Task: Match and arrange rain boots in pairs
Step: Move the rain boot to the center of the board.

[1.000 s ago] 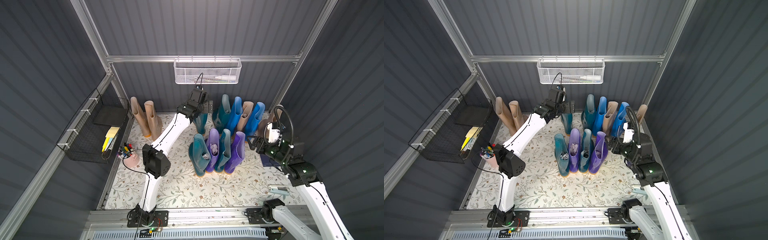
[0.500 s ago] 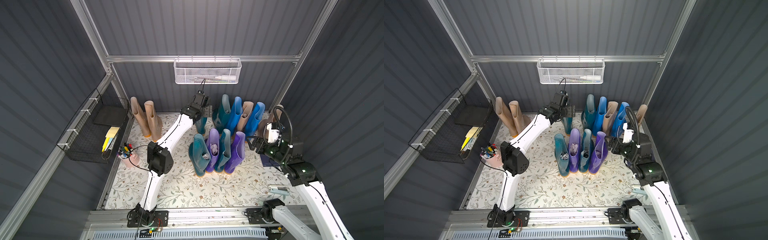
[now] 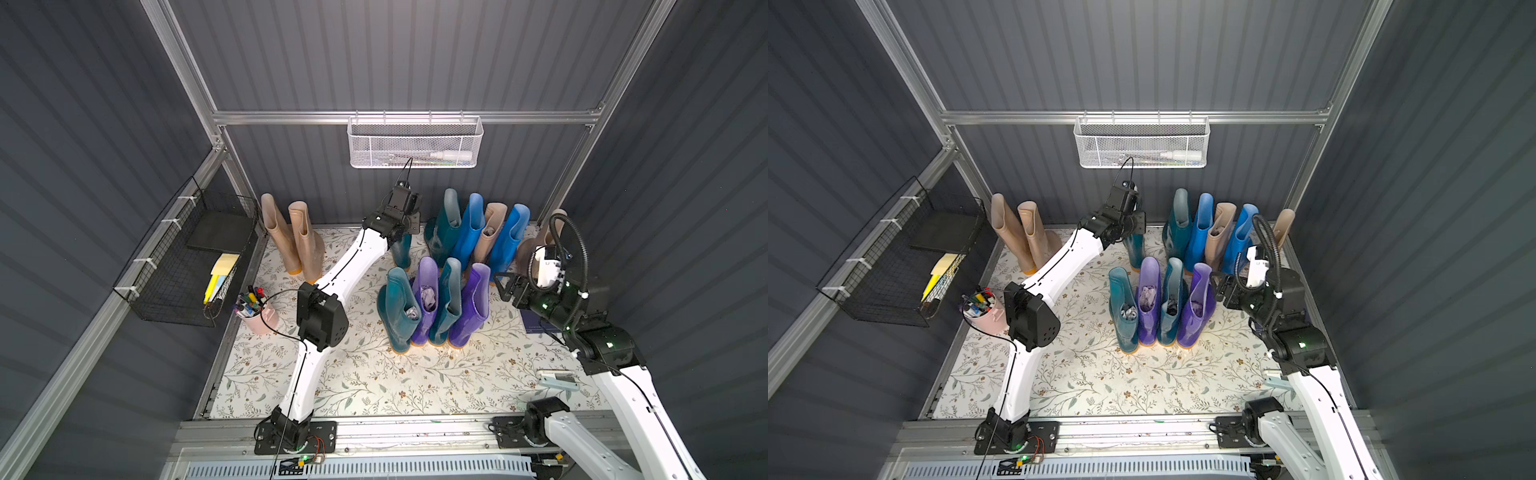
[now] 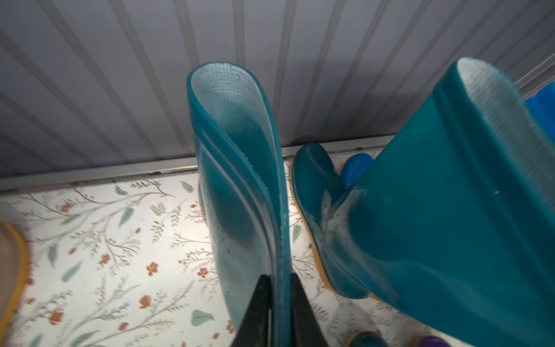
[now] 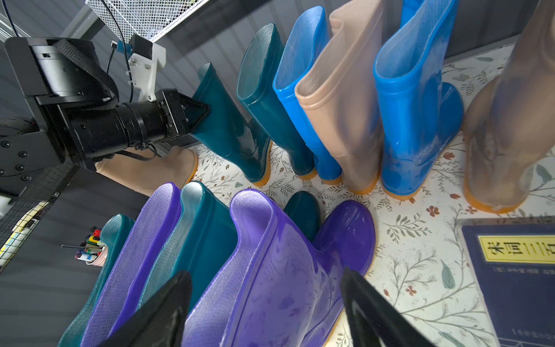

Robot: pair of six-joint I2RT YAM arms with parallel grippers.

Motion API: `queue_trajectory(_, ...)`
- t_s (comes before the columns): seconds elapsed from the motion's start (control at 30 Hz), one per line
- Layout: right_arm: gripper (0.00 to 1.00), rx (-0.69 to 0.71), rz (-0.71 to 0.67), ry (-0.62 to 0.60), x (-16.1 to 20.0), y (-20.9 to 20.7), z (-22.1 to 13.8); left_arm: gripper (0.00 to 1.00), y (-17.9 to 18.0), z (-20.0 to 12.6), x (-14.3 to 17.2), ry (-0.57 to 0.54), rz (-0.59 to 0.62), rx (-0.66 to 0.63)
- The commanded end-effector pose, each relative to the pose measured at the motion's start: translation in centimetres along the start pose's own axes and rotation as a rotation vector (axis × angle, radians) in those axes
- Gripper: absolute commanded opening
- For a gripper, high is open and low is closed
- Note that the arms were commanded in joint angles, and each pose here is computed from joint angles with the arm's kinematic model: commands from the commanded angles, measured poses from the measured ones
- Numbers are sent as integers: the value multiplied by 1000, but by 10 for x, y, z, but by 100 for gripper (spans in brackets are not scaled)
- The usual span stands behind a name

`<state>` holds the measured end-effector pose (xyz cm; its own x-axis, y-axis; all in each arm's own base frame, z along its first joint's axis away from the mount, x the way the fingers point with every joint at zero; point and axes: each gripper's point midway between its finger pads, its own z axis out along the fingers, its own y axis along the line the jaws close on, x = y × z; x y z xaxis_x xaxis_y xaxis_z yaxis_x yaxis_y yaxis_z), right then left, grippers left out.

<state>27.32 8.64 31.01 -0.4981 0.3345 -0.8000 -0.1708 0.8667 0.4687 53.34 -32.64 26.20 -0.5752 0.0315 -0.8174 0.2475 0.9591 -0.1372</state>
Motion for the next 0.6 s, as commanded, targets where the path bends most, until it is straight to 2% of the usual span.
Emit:
queue_trajectory(0.0, 81, 8, -10, 5, 4, -3, 1, 7, -2, -5, -21, -72, 2, -7)
queue_trajectory(0.2, 81, 1, -13, 6, 3, -2, 3, 0, 0, -17, -39, -123, 2, -24)
queue_trajectory(0.57, 81, -7, -19, 6, 2, 0, 4, 0, 9, -40, -68, -209, 20, -67)
